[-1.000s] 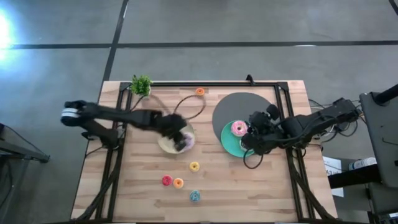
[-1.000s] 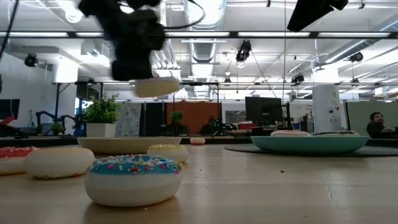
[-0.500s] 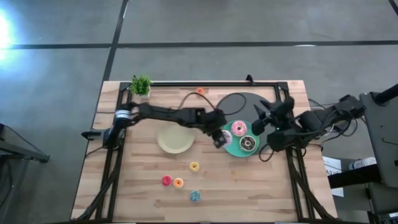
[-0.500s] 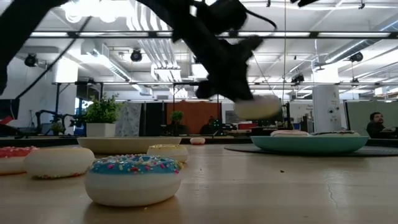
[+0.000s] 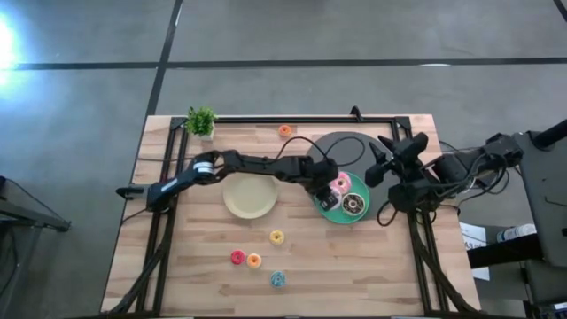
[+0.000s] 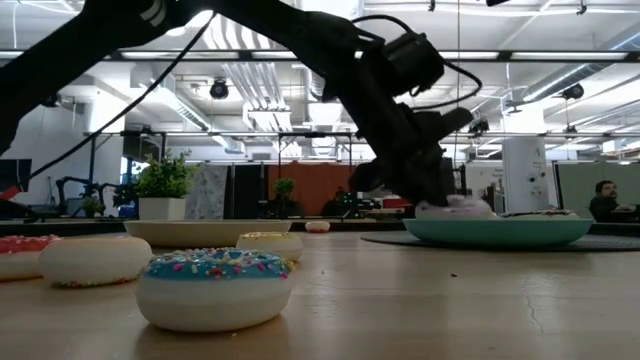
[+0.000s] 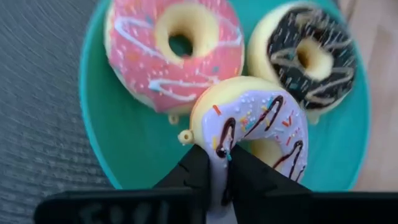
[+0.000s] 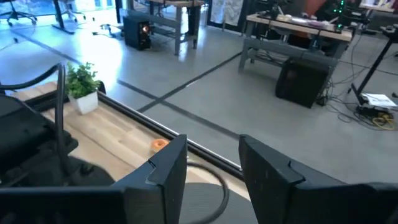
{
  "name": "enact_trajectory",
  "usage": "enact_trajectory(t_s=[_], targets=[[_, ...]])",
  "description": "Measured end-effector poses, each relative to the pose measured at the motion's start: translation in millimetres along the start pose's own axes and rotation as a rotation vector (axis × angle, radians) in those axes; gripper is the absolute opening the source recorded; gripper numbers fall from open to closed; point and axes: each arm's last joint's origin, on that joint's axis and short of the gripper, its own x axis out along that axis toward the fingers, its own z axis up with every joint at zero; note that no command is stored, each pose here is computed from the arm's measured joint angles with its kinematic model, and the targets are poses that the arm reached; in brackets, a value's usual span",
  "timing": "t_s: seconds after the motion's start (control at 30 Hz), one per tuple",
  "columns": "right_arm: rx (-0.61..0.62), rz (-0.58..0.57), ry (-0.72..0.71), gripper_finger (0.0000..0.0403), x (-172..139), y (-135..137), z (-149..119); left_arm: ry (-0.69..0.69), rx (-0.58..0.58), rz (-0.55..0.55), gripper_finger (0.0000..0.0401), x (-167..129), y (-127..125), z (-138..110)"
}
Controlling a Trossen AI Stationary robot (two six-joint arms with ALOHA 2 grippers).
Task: Pick & Place donuts
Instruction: Put the large purple donut on the blue plate
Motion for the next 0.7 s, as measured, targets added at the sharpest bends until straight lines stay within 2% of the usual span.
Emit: enact_trajectory(t_s=[0.17, 0.33, 0.53, 0.7], targets=[[-0.019, -0.004, 0.003, 0.0137, 1, 1, -5, 0.053, -0.026, 0.008, 0.0079, -2, 0, -5], [-0.028, -0.009, 0.005, 0.0136, 2, -2, -9, 0.01, -0.016, -0.021, 0.012, -12, -5, 3], [0.03, -0.007, 0.004, 0.0137, 2, -14, -13, 0.01, 0.007, -0.068, 0.013, -10, -17, -2], [0.047, -0.001, 0.0, 0.0137, 1, -22, -16, 0.019, 0.014, 0.036, 0.0131, -10, -12, -6]])
